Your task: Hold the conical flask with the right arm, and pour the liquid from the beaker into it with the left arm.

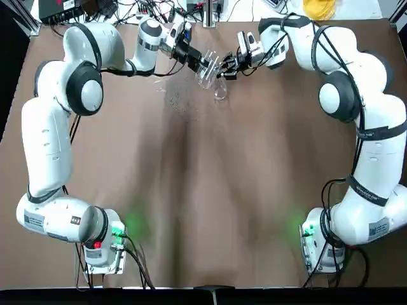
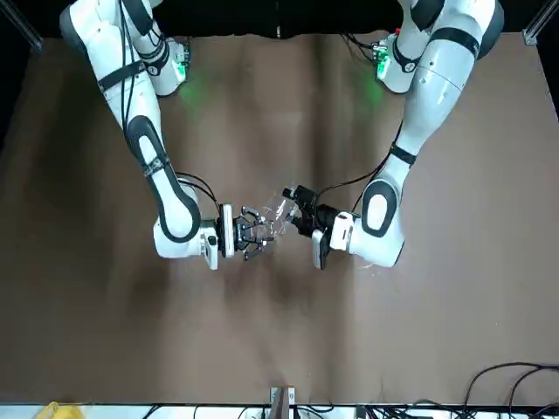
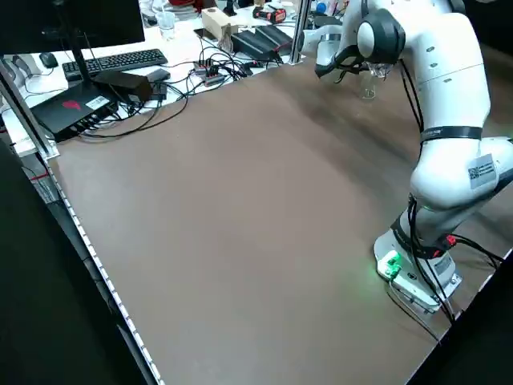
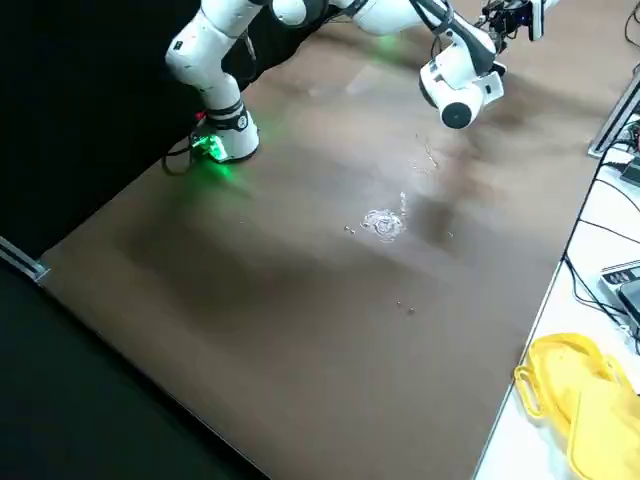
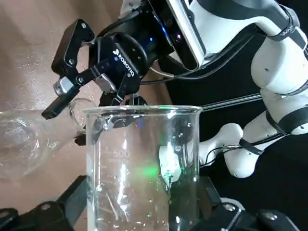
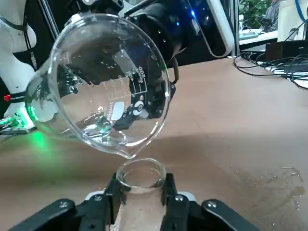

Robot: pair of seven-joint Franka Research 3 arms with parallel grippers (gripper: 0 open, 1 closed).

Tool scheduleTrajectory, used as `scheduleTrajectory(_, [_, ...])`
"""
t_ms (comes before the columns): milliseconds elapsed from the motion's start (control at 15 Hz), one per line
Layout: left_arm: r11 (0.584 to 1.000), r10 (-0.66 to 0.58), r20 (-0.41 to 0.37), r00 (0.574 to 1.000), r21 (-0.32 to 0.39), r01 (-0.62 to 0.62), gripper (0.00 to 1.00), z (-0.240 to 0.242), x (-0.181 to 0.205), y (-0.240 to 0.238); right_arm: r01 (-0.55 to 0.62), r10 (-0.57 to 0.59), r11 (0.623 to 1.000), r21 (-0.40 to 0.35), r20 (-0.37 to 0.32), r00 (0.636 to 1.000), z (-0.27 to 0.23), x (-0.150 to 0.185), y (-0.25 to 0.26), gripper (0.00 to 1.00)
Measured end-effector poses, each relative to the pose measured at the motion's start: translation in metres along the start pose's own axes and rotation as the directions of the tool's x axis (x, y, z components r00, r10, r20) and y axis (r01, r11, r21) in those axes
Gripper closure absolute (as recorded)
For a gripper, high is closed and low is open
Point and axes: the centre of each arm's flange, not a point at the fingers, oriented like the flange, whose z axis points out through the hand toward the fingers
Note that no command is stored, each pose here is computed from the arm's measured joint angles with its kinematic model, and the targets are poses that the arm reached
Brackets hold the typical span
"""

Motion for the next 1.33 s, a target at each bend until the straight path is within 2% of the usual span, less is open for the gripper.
scheduleTrajectory(1333, [0.99,-0.138,0.009,0.99,0.016,0.138,0.03,0.0008,-0.0006,-0.0011,0.0,0.001,1.0,0.019,-0.013,1.0,0.0009,0.0017,-0.0016,0.61])
